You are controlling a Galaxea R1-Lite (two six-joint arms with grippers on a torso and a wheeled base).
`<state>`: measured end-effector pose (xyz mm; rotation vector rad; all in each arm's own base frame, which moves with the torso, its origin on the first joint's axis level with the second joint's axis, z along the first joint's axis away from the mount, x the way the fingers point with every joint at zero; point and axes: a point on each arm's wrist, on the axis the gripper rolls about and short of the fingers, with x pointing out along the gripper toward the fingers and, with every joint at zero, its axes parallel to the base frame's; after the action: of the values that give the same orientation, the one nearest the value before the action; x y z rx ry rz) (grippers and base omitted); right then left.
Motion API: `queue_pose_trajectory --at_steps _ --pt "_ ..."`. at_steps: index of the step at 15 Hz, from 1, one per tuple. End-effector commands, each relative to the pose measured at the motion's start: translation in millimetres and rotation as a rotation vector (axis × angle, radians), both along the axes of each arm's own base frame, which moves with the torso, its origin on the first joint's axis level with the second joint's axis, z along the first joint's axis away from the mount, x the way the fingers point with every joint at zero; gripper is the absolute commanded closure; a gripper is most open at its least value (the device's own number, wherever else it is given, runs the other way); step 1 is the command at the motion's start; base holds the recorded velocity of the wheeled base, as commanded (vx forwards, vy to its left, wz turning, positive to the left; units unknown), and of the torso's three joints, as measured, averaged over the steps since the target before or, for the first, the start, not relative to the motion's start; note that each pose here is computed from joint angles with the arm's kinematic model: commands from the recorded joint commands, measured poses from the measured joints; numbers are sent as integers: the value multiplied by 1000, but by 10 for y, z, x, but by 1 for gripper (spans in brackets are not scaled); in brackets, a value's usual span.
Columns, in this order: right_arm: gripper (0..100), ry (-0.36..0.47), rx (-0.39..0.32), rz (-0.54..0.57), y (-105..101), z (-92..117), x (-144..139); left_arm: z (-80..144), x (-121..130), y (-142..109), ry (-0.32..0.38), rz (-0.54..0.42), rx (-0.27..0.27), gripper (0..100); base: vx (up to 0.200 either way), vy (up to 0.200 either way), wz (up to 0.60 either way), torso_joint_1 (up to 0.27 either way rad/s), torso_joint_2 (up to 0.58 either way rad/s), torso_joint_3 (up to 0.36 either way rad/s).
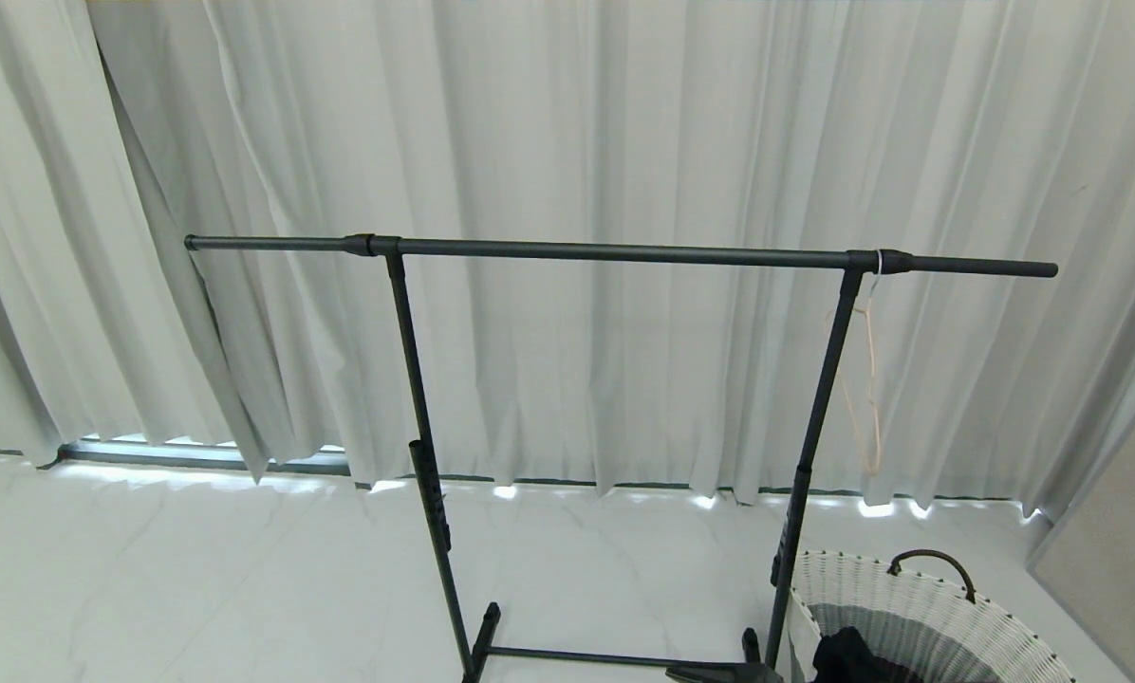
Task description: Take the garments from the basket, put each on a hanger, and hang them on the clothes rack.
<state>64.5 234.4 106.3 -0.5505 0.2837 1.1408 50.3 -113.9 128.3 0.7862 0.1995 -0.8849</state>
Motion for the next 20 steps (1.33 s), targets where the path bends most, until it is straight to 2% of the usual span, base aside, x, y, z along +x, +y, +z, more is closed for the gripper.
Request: queue_pose_trajectory --at_steps 1,5,13,14,16,18,20 --pt "100 2 -5 0 5 -14 0 5 0 2 -2 1 -3 100 0 0 0 0 0 0" --pt "100 5 -20 -2 -29 -46 -4 14 -1 3 -3 1 -10 100 0 0 0 0 0 0" --pt "100 0 -6 -15 -49 -14 25 9 2 5 -7 8 -4 100 0 0 0 0 0 0" --pt "100 -2 -1 -15 -54 -3 23 9 2 5 -6 9 -5 0 0 0 0 0 0 0" --pt "100 -9 4 -25 -75 16 34 16 0 12 -7 9 -11 0 0 0 0 0 0 0" --pt "100 -48 -30 -69 -155 -9 141 37 -8 39 -13 12 -30 0 0 0 0 0 0 0" --pt "100 -72 -28 -114 -236 31 258 28 -21 97 -16 20 -41 0 0 0 0 0 0 0"
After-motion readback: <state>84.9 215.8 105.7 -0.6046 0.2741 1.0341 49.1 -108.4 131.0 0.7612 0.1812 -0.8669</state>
